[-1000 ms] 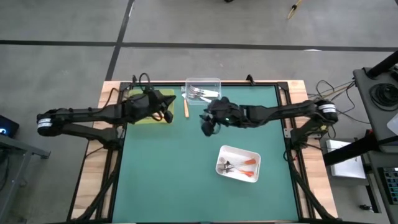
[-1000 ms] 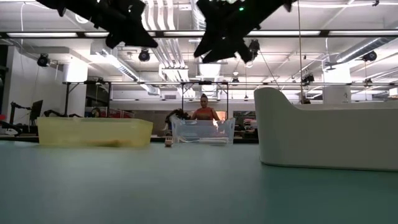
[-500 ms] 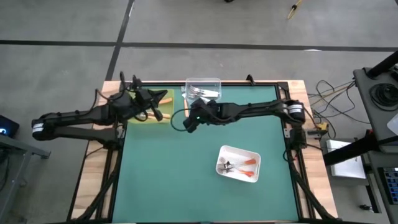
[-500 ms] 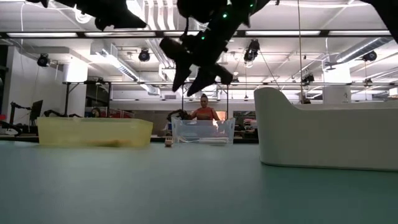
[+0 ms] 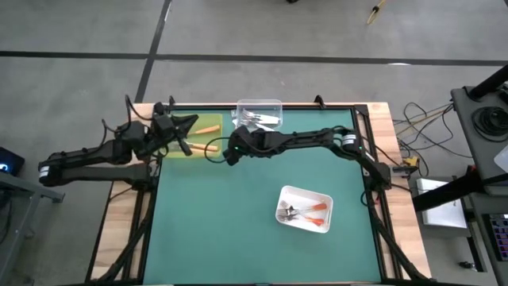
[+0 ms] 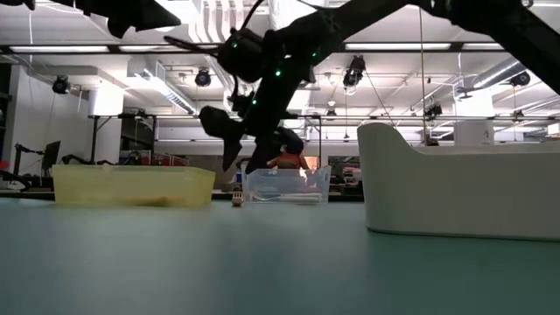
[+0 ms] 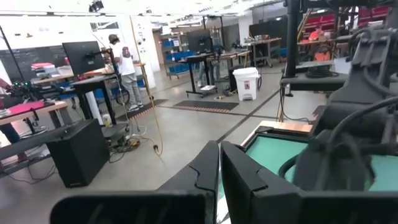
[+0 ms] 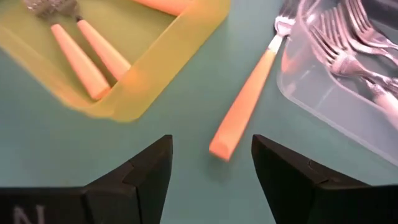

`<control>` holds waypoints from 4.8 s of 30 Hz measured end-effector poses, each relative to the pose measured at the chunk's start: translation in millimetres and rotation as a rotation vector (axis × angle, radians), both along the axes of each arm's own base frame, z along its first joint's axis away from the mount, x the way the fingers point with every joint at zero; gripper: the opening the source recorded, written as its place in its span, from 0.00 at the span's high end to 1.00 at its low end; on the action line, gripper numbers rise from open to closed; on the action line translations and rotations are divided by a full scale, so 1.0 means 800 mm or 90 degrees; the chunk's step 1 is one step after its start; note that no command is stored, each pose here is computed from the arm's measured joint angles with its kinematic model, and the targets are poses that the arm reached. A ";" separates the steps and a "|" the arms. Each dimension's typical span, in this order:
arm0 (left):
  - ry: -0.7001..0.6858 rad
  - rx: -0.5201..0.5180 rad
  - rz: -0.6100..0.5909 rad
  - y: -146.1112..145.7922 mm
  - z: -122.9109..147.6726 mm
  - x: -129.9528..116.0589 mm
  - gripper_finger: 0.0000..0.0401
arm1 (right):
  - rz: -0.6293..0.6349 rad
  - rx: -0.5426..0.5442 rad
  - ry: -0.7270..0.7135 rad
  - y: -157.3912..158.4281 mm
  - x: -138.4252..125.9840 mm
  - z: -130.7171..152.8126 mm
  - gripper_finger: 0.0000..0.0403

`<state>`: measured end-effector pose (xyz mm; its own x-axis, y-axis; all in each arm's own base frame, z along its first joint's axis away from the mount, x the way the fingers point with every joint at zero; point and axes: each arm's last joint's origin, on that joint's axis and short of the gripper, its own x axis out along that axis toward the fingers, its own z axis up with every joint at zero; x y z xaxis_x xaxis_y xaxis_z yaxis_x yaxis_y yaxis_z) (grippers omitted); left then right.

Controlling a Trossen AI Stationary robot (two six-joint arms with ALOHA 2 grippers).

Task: Sort silverware by color (type)
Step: Put the light orange into the yellow bin

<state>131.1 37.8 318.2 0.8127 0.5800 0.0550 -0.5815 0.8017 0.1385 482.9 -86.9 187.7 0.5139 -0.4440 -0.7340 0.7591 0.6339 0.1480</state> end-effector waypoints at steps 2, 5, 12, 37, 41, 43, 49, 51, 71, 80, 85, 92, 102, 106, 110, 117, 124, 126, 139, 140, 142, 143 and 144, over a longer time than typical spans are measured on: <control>-0.004 0.001 0.000 -0.001 -0.001 -0.003 1.00 | -0.003 -0.001 0.006 -0.005 0.006 -0.005 0.48; -0.009 0.003 0.000 -0.001 -0.001 -0.007 1.00 | -0.008 0.002 0.022 -0.012 0.013 -0.010 0.48; -0.007 0.008 0.000 -0.002 -0.002 -0.008 1.00 | -0.018 0.007 0.051 -0.025 0.028 -0.035 0.48; -0.009 0.008 0.000 -0.002 -0.002 -0.009 1.00 | -0.047 -0.028 0.083 -0.030 0.018 -0.075 0.48; -0.009 0.009 0.000 -0.002 -0.002 -0.009 1.00 | -0.043 -0.030 0.085 -0.030 0.018 -0.075 0.52; -0.007 0.012 0.000 -0.002 -0.002 -0.009 1.00 | -0.040 -0.028 0.088 -0.030 0.019 -0.072 0.57; -0.006 0.012 0.000 -0.002 -0.002 -0.009 1.00 | -0.033 -0.019 0.097 -0.029 0.017 -0.072 0.80; -0.006 0.012 0.000 -0.002 -0.002 -0.009 1.00 | -0.030 -0.012 0.109 -0.028 0.015 -0.072 0.83; -0.006 0.012 0.001 -0.002 -0.002 -0.009 1.00 | 0.144 0.199 0.356 0.026 -0.041 -0.031 0.73; -0.006 0.012 0.001 -0.002 -0.002 -0.009 1.00 | 0.135 0.190 0.296 0.013 -0.035 -0.021 0.64; -0.006 0.012 0.001 -0.002 -0.002 -0.009 1.00 | 0.129 0.171 0.221 -0.004 -0.024 -0.018 0.64; -0.006 0.012 0.001 -0.002 -0.002 -0.009 1.00 | 0.128 0.171 0.230 -0.012 -0.022 -0.032 0.64; -0.006 0.012 0.001 -0.002 -0.002 -0.009 1.00 | 0.131 0.160 0.254 -0.013 -0.019 -0.050 0.80; -0.006 0.012 0.001 -0.002 -0.002 -0.009 1.00 | 0.134 0.158 0.254 -0.012 -0.020 -0.047 0.92; -0.026 0.010 -0.025 -0.004 0.001 -0.014 1.00 | 0.156 0.160 0.297 -0.008 -0.035 -0.025 0.92; -0.067 0.019 -0.073 -0.010 0.008 -0.029 1.00 | 0.238 0.081 0.222 -0.006 -0.044 0.069 0.92; -0.121 0.030 -0.075 -0.013 0.008 -0.043 1.00 | 0.327 -0.113 0.006 -0.031 -0.003 0.111 0.92; -0.128 0.032 -0.075 -0.013 0.008 -0.046 1.00 | 0.333 -0.164 -0.046 -0.043 0.009 0.111 0.92; -0.163 0.042 -0.080 -0.017 0.003 -0.065 1.00 | 0.388 -0.313 -0.235 -0.084 0.063 0.058 0.92; -0.166 0.043 -0.080 -0.018 0.003 -0.067 1.00 | 0.390 -0.317 -0.239 -0.084 0.066 0.051 0.92; -0.174 0.045 -0.080 -0.018 0.003 -0.070 1.00 | 0.393 -0.313 -0.238 -0.084 0.069 0.040 0.92; -0.175 0.045 -0.080 -0.018 0.002 -0.071 1.00 | 0.395 -0.312 -0.243 -0.084 0.071 0.036 0.92; -0.177 0.046 -0.080 -0.019 0.002 -0.072 1.00 | 0.402 -0.308 -0.244 -0.085 0.073 0.031 0.92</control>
